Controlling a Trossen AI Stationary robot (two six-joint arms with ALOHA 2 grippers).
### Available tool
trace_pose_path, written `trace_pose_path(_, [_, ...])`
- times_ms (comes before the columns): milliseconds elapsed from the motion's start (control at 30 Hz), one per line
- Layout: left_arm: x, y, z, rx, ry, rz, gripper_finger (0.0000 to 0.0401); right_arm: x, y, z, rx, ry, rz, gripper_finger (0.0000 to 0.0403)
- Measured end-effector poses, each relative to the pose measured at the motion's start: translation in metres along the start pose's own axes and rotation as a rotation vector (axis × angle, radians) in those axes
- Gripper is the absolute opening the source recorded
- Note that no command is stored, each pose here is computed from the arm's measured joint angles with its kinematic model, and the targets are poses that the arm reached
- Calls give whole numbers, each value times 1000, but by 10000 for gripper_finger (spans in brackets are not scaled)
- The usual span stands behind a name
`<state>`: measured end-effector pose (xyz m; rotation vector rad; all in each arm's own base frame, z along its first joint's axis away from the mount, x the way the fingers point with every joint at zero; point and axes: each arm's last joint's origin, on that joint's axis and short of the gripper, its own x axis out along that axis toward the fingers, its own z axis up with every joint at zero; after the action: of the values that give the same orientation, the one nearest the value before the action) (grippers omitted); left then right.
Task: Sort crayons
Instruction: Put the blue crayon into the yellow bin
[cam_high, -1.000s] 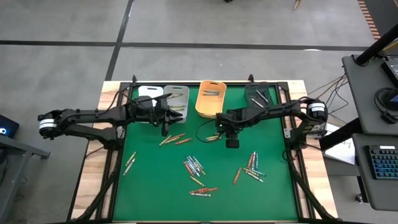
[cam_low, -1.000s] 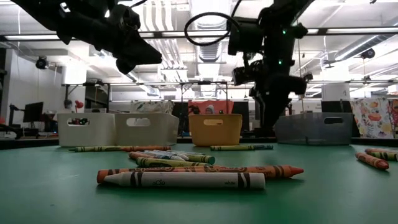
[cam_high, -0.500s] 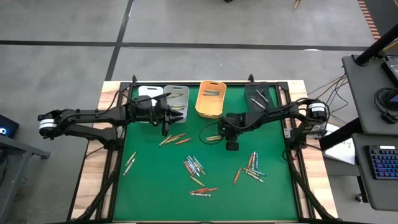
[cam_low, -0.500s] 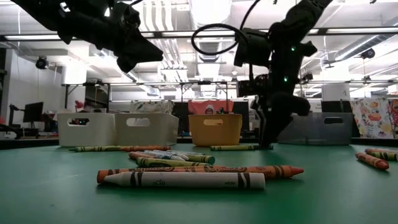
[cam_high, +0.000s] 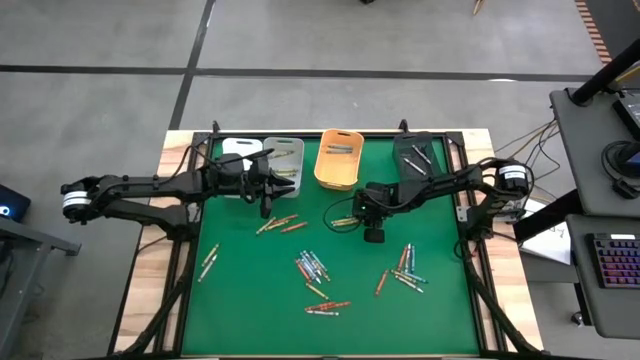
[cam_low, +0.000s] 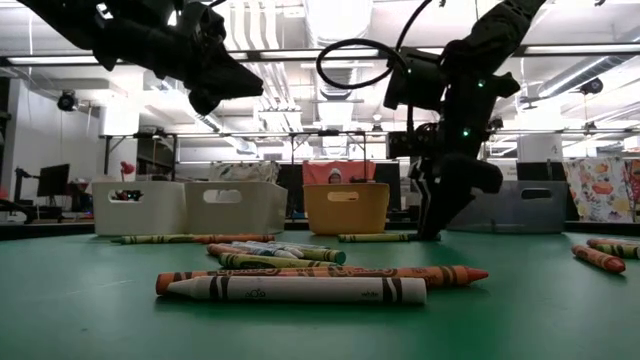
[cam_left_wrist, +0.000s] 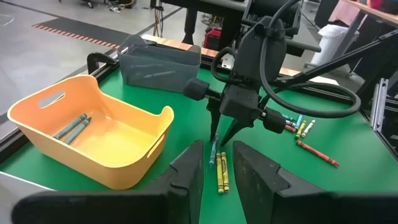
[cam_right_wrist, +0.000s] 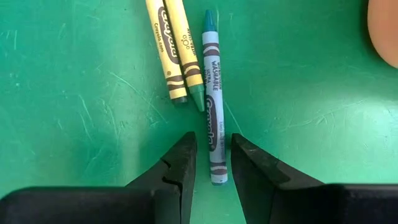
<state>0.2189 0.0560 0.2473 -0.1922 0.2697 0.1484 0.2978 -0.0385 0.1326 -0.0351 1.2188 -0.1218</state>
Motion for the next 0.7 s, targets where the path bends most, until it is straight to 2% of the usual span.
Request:
trace_pose_path(100, [0, 0, 0, 0, 0, 0, 68, 0, 0, 0, 0, 1, 0, 81])
trace_pose_path(367, [0, 0, 0, 0, 0, 0, 68, 1, -1, 0, 10, 4, -9, 17])
trace_pose_path(567, [0, 0, 0, 0, 0, 0, 68, -2, -1, 0, 27, -5, -12, 13])
trace_pose_path(700, [0, 0, 0, 0, 0, 0, 68, -15, -3, 1, 27, -16, -29, 13])
